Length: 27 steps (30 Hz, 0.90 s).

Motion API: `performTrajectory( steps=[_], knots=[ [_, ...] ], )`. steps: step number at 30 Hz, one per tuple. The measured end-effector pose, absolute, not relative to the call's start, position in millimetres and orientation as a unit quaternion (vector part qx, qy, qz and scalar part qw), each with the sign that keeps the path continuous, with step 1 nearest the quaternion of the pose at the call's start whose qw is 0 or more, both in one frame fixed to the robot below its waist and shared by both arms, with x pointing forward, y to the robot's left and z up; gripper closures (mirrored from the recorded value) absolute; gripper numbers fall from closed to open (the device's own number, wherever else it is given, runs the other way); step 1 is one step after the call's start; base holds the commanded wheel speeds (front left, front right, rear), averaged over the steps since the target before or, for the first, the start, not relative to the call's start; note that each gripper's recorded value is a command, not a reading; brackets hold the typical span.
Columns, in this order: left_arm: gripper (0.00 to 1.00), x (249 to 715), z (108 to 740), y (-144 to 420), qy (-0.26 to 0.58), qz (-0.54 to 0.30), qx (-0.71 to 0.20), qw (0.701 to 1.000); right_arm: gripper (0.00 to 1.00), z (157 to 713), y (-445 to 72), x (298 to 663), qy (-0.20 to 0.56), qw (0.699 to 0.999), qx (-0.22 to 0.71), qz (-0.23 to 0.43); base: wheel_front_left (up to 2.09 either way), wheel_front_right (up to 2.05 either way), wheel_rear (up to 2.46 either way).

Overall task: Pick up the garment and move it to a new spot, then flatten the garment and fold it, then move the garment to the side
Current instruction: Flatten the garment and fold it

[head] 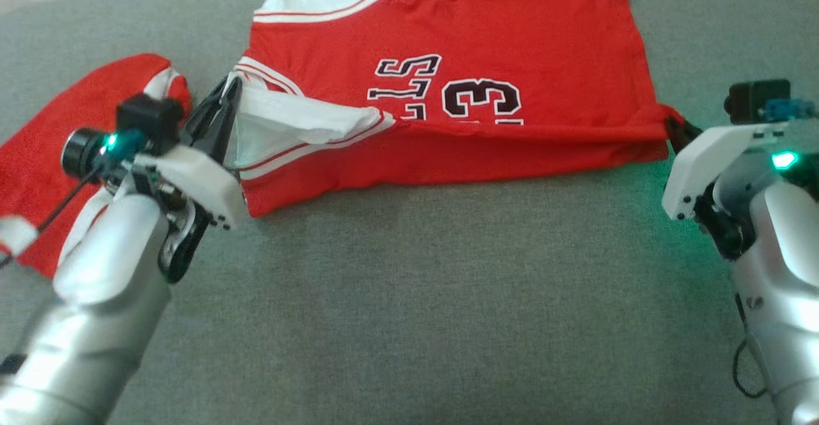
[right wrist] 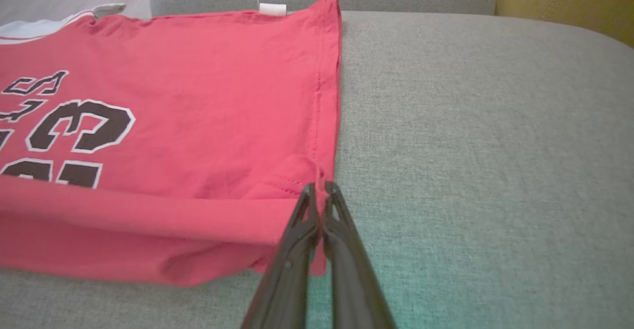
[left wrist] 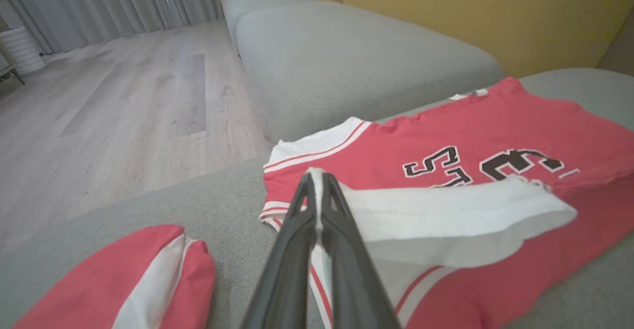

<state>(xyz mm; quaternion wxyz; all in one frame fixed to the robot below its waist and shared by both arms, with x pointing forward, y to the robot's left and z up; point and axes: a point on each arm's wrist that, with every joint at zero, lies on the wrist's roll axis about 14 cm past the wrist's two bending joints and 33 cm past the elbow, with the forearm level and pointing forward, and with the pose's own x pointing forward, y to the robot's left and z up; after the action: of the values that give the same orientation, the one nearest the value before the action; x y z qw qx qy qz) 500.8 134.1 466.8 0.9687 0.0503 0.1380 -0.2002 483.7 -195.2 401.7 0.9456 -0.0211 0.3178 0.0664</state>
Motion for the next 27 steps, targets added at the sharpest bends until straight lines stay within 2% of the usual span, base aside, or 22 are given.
performTrajectory(
  steps=[7, 8, 9, 10, 11, 12, 18, 23, 27],
  knots=[
    [1.0, 521.2, 447.3, 139.4, 0.17, -0.188, 0.066, 0.965, 1.0, 392.3, -190.4, 496.6, 0.32, 0.944, -0.027, 0.069, 0.0, 0.0, 0.0],
    [1.0, 523.3, 443.7, 140.7, 0.175, -0.186, 0.07, 0.964, 0.69, 390.5, -190.1, 498.0, 0.32, 0.944, -0.027, 0.069, 0.0, 0.0, 0.0],
    [1.0, 524.7, 440.0, 141.8, 0.181, -0.183, 0.072, 0.964, 0.0, 390.2, -190.0, 500.2, 0.315, 0.946, -0.03, 0.07, 0.0, 0.0, 0.0],
    [1.0, 525.1, 435.9, 142.7, 0.188, -0.181, 0.073, 0.963, 0.0, 390.5, -190.5, 502.4, 0.311, 0.947, -0.032, 0.069, 0.0, 0.0, 0.0],
    [0.65, 524.7, 431.0, 143.2, 0.198, -0.178, 0.074, 0.961, 0.0, 390.1, -190.8, 503.9, 0.309, 0.948, -0.031, 0.069, 0.0, 0.0, 0.0],
    [0.0, 524.2, 428.4, 143.4, 0.203, -0.177, 0.073, 0.96, 0.0, 390.0, -190.7, 505.3, 0.307, 0.949, -0.031, 0.068, 0.0, 0.0, 0.0],
    [0.0, 525.7, 438.4, 146.0, 0.167, -0.159, 0.06, 0.971, 0.0, 414.0, -190.5, 522.9, 0.242, 0.968, -0.028, 0.065, 0.0, 0.0, 0.0],
    [0.0, 536.8, 492.3, 146.2, 0.066, -0.123, 0.004, 0.99, 0.0, 465.6, -184.6, 536.4, 0.122, 0.991, 0.009, 0.061, 0.0, 0.0, 0.0],
    [0.0, 532.6, 539.8, 143.9, -0.007, -0.104, -0.053, 0.993, 0.0, 513.8, -170.5, 534.4, 0.019, 0.997, 0.051, 0.063, 0.0, 0.0, 0.0]
  ],
)
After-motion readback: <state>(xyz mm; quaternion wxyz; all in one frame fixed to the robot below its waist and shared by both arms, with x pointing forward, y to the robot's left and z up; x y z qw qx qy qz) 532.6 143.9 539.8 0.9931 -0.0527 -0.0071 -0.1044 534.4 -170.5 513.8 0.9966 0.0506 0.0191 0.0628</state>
